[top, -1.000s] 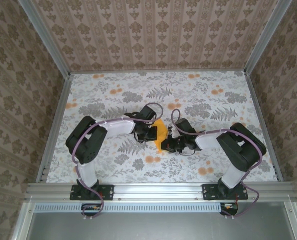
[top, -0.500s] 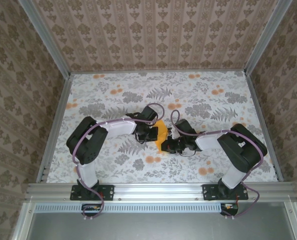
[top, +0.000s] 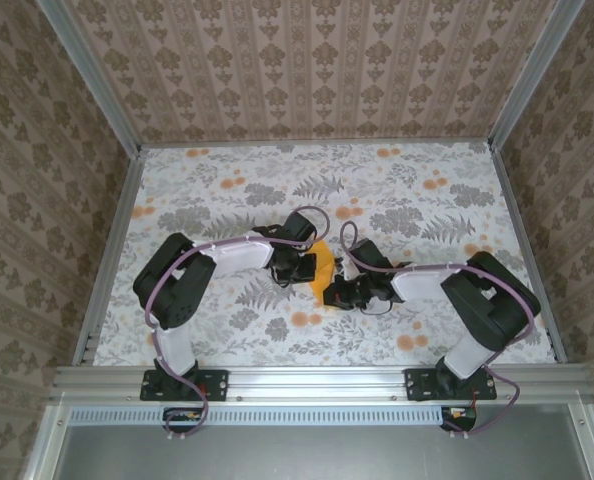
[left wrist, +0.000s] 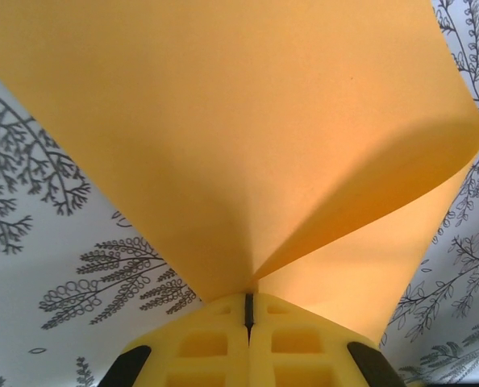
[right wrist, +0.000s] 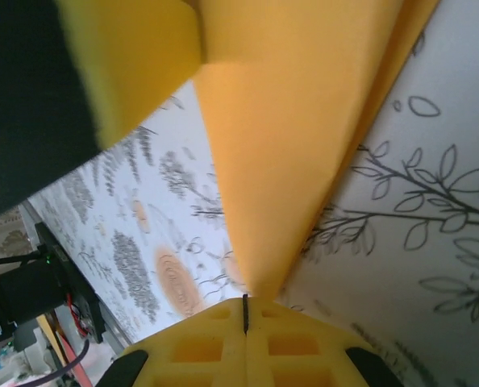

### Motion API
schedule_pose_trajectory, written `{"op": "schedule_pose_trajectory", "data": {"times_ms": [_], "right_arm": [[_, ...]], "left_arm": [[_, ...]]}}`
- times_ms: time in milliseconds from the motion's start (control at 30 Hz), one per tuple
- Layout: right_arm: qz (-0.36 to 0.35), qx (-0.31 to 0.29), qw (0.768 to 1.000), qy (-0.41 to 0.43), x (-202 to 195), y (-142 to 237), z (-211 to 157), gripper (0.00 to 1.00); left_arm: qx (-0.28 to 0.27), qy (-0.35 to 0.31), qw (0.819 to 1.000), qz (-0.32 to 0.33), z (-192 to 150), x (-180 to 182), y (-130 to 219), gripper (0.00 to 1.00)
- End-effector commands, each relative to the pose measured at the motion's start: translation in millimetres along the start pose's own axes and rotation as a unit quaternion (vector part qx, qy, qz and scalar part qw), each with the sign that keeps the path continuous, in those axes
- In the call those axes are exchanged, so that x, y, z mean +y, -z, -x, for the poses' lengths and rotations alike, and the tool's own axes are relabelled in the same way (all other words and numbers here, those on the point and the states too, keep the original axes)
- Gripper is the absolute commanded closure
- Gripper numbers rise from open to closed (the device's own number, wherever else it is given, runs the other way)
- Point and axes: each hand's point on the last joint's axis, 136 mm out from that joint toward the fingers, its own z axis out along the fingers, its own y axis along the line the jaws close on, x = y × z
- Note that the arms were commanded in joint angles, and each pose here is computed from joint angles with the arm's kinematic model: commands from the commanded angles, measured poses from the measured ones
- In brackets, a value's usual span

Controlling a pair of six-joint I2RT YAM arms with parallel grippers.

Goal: Fold a paper plane with a square sheet of paper (pick it up from the middle)
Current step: Third fold the triangle at the center of the table.

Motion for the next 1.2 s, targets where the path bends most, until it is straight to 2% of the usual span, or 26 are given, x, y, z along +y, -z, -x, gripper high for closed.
{"op": "schedule_pose_trajectory", "data": {"times_ms": [0,167,500,733,900,1167], "right_arm": [[-0.009,-0.062,0.998,0.024,17,25,31,0.94],[-0.032,-0.084,0.996,-0.002,1,30,60,0.95],[-0.034,-0.064,0.997,-0.021,-3,2,86,0.96],[-0.097,-0.075,0.991,-0.062,-33,-1,86,0.96],[-0.121,-0.084,0.983,-0.109,-56,-4,77,0.96],[-0.133,-0.1,0.974,-0.156,-68,-4,73,0.96]], "left_arm": [[0.026,0.0,0.996,0.089,-15,43,-14,1.0],[0.023,-0.011,0.997,0.079,-11,37,-13,1.0],[0.018,-0.027,0.997,0.063,-6,29,-11,1.0],[0.013,-0.043,0.997,0.062,0,26,-8,1.0],[-0.011,-0.06,0.997,0.049,13,15,1,1.0],[-0.051,-0.057,0.997,-0.027,22,-19,26,0.82]]}}
